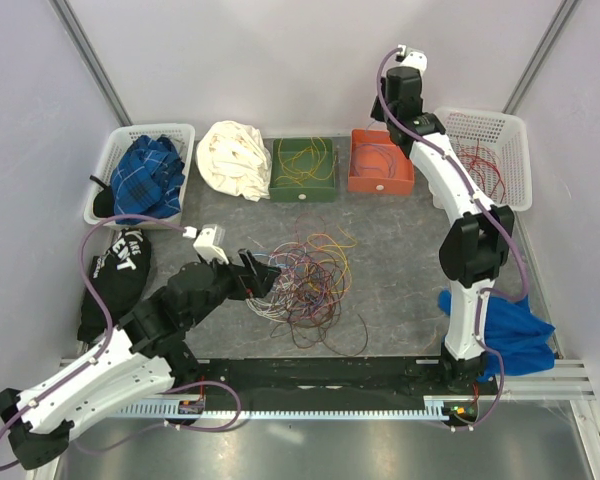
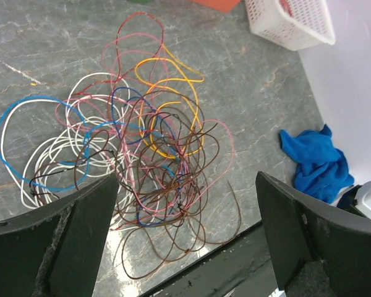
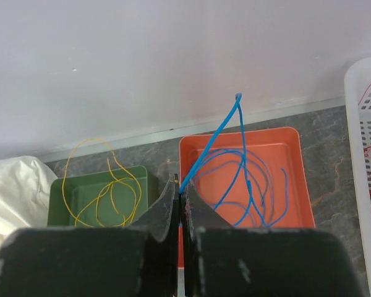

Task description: Untangle the cables

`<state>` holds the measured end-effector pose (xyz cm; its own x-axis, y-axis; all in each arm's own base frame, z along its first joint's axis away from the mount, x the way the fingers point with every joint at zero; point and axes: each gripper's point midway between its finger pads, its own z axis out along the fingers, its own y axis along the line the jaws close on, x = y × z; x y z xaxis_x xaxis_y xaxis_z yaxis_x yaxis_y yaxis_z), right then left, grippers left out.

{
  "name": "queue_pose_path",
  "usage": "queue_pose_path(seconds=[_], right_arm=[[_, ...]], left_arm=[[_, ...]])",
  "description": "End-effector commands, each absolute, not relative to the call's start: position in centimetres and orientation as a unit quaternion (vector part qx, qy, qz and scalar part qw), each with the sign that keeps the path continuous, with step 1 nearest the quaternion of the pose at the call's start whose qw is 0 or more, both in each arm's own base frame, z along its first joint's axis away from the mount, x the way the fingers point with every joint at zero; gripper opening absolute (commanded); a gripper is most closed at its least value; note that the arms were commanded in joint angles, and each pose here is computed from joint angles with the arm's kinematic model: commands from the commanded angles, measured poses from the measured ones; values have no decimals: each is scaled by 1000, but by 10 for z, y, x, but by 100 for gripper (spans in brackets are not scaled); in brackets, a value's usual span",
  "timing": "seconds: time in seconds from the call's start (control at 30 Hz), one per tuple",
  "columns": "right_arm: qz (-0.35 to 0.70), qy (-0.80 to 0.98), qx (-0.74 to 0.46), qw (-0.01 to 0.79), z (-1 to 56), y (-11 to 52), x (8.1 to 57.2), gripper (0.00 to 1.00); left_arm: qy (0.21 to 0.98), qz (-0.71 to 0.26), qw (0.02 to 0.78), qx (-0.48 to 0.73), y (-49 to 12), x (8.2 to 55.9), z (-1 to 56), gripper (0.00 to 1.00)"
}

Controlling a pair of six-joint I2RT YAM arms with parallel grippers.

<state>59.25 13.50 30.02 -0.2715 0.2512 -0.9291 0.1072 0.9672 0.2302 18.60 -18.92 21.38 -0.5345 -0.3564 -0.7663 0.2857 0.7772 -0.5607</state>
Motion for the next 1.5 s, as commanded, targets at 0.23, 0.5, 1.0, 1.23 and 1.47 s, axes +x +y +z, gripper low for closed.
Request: queue_pose_path(seconds=[0.23,0.5,1.0,1.23,1.47], right_arm=[[79,778,126,611,321,130,605,78],[128,769,80,622,359,179,531,82],[250,838,-82,477,194,290,304,75],[231,847,-123,463,147,302,267,80],[188,871,-146,430,82,303,267,74]], left_arm=[[833,-299,465,-24,-202,202,198,100],[834,-311,455,-37,-205,199,196,100],[838,-324,436,-60,-199,189,184,100],[843,-269,457,-92,-184,205,168,100],[879,-204,416,-112,-190,229,146,100]])
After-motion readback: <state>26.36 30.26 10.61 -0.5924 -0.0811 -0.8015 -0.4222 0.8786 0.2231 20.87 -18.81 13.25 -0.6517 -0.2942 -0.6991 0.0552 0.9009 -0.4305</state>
